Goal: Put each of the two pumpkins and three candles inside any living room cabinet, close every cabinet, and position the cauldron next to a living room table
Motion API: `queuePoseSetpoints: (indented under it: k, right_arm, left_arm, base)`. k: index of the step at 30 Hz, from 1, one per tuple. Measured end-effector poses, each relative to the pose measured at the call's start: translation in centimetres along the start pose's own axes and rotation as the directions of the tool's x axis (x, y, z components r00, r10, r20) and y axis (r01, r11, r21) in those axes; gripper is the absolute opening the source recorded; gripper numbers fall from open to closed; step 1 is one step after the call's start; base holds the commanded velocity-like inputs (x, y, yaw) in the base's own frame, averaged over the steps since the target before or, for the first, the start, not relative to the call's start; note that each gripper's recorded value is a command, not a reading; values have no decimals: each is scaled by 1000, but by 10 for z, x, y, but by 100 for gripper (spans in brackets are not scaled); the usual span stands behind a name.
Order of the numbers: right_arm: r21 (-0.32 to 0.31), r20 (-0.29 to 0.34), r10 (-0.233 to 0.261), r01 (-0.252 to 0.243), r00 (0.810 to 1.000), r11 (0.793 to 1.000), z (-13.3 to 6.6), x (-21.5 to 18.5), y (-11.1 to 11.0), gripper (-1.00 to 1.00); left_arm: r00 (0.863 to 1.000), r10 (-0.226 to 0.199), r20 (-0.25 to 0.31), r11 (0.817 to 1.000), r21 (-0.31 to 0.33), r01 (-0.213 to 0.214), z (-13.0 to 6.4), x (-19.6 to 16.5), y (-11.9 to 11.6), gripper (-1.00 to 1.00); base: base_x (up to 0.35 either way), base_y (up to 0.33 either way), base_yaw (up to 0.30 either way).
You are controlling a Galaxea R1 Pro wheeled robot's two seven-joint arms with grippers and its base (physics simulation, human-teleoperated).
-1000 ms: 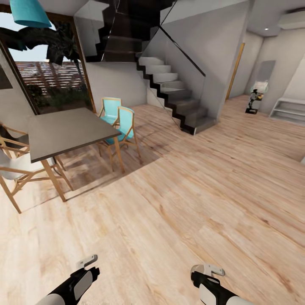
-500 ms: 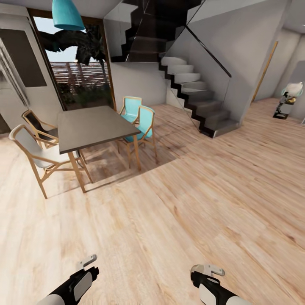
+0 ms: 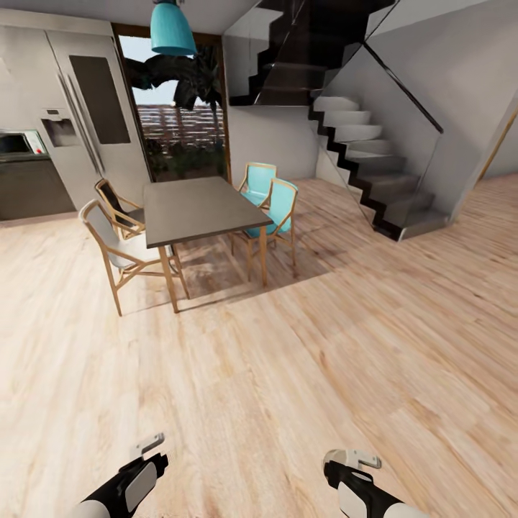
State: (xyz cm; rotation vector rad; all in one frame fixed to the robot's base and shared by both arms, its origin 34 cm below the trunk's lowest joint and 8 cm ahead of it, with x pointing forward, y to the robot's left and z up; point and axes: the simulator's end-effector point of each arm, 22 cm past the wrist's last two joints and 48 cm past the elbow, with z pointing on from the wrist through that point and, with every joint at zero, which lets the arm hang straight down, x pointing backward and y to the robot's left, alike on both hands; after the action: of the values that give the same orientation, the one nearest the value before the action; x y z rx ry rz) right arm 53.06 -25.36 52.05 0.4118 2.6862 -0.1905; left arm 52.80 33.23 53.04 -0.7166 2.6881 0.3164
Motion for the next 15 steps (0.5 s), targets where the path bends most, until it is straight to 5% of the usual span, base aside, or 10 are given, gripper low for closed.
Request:
queuePoseSetpoints:
  k: [15]
  right_arm:
    - [1,0,0,0,1000,1000,0,0,0,-100]
  left_arm:
    - [1000,2,-3,1000,-2,-2,0,2,1,100]
  base:
    - [0,0,291]
